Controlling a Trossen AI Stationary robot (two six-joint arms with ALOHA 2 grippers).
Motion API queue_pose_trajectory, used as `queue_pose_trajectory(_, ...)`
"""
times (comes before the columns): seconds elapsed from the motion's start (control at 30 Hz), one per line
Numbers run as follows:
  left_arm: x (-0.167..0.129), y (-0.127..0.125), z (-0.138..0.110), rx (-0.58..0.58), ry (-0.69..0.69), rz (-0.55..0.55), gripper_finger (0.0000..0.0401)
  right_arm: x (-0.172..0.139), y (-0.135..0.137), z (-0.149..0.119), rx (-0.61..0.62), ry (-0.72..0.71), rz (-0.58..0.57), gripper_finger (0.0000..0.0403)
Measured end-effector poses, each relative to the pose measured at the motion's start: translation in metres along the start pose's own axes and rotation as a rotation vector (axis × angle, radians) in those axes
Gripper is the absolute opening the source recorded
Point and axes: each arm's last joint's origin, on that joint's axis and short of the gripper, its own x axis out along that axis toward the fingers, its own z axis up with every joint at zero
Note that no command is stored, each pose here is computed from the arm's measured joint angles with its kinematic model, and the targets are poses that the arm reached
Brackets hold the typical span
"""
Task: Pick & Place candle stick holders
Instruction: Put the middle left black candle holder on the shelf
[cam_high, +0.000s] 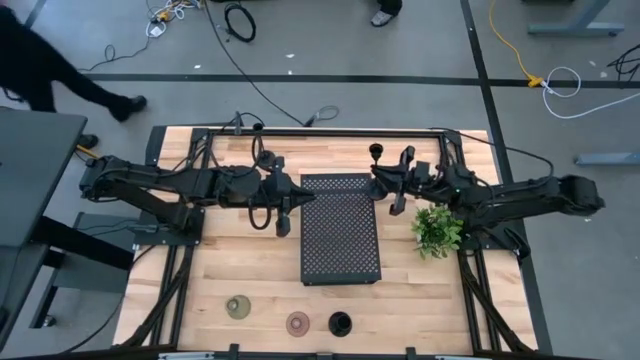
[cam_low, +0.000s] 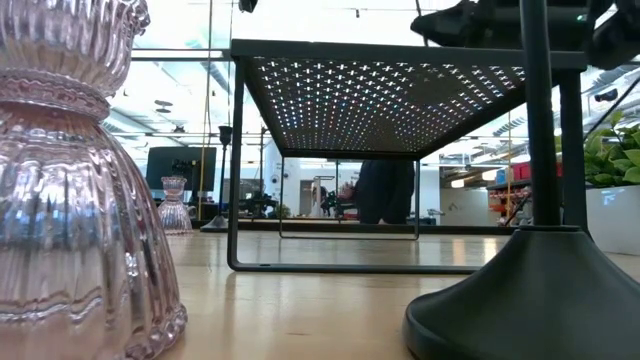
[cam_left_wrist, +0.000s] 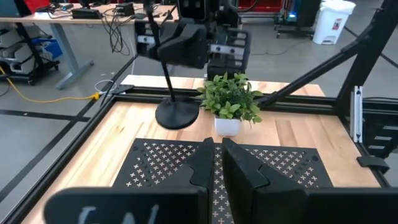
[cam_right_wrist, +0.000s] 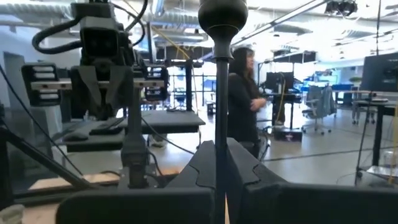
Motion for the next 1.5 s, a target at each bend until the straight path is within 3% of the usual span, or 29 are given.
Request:
queue_pose_trajectory(0.7, 0.000, 0.000, 0.000, -0.005, 0.000, 0.000, 0.0034, 0.025, -0.021, -0.041, -0.029, 0.034, 0.010, 0.0000)
queue_pose_trajectory(1.5, 0.000, 0.000, 0.000, -0.006, 0.003, 0.000, 0.0034, 0.034, -0.029, -0.066, 0.007, 0.030, 0.016, 0.0000)
